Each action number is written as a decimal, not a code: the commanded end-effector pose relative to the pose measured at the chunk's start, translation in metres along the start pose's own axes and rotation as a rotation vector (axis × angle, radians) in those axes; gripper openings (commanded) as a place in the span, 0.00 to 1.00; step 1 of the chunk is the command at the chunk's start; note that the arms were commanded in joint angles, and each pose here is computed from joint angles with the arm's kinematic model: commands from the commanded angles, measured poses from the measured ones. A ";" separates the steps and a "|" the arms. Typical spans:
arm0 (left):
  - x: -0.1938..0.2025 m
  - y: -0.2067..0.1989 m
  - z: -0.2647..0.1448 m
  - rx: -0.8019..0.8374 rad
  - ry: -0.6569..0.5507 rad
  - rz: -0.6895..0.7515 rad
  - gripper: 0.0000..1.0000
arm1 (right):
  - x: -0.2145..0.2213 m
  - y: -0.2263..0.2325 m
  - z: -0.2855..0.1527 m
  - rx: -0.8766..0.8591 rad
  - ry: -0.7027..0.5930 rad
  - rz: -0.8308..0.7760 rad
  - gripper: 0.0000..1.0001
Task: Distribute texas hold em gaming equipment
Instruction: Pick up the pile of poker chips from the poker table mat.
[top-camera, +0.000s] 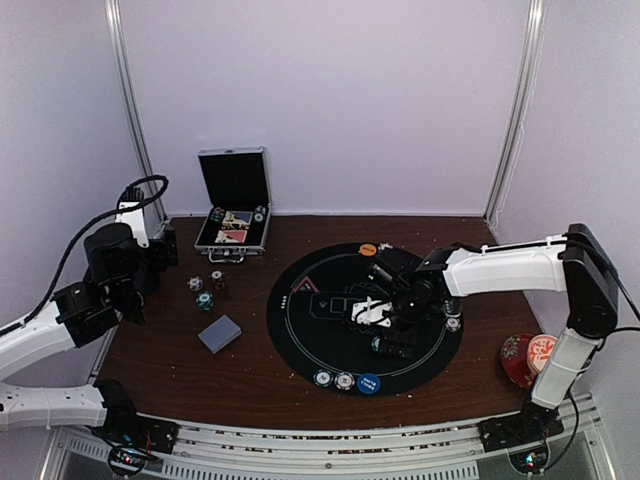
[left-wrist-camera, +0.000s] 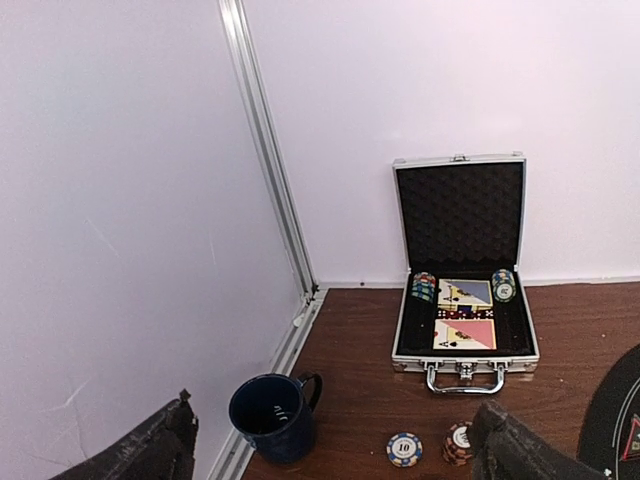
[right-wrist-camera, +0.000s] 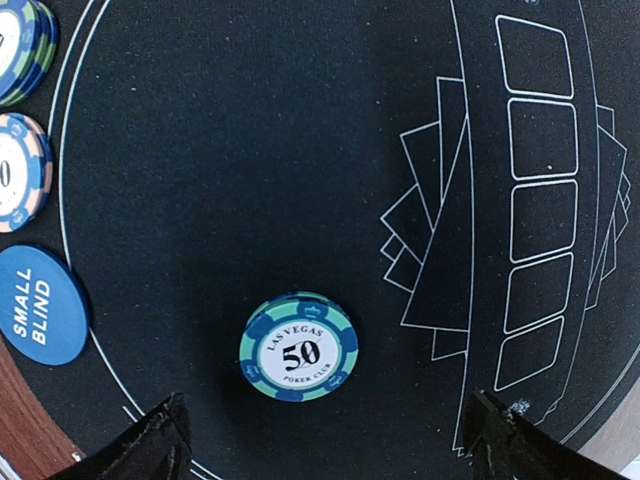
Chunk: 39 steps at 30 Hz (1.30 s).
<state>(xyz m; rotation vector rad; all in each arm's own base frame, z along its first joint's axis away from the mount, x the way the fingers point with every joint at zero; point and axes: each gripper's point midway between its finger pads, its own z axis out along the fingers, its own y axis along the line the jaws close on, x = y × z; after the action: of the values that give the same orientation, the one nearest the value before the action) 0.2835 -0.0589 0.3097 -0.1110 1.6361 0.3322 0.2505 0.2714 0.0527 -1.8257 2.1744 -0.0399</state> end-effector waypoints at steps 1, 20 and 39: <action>-0.003 0.000 0.007 -0.041 0.072 -0.028 0.98 | 0.003 0.000 0.007 0.004 0.012 -0.015 0.95; 0.014 -0.034 0.010 0.105 0.163 0.030 0.98 | -0.002 0.012 0.034 -0.099 0.041 0.002 0.85; 0.018 -0.030 0.006 0.121 0.149 0.008 0.98 | 0.011 0.021 0.050 -0.256 0.079 0.054 0.71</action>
<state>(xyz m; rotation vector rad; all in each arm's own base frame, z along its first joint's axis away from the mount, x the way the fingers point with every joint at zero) 0.2950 -0.0848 0.2810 -0.0061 1.8310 0.2674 0.2484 0.2805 0.0200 -1.8832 2.3190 0.1679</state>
